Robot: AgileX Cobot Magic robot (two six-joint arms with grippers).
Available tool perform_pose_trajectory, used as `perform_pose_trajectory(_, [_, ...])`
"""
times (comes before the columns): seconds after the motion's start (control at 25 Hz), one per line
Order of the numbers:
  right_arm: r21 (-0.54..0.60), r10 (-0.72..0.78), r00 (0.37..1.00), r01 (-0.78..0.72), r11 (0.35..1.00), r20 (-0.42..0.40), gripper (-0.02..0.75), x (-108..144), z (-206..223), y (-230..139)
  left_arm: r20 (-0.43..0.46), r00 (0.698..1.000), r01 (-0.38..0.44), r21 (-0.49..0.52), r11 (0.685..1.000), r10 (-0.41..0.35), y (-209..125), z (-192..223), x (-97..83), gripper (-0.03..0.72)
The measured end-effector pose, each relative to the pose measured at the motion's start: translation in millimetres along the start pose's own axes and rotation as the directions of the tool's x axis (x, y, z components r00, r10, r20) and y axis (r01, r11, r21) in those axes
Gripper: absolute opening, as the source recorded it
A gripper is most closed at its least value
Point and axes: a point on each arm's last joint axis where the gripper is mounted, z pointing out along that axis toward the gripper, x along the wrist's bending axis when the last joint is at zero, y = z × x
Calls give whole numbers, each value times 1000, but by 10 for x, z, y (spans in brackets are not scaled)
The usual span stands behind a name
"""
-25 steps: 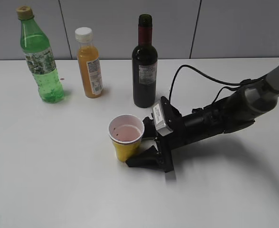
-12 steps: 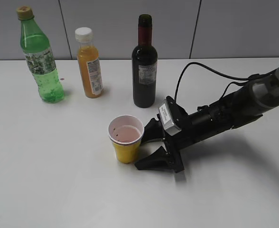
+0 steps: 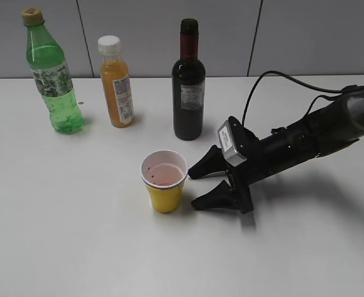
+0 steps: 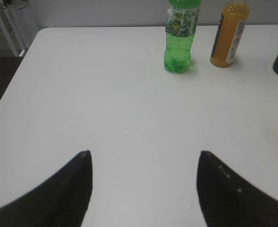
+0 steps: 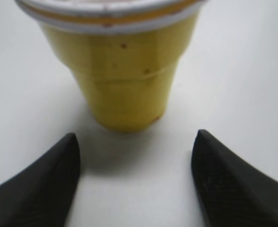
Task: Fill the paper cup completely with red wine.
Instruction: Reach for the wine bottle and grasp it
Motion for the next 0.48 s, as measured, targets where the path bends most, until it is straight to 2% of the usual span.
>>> perform_pose_trajectory(0.24, [56,-27,997,23,998,69,562,-67,-179,61,0,1000,0,0,1000,0,0,0,0,519])
perform_pose_trajectory(0.48, [41,-30,998,28,999,57,562,-51,-202,108,0,1000,0,0,1000,0,0,0,0,519])
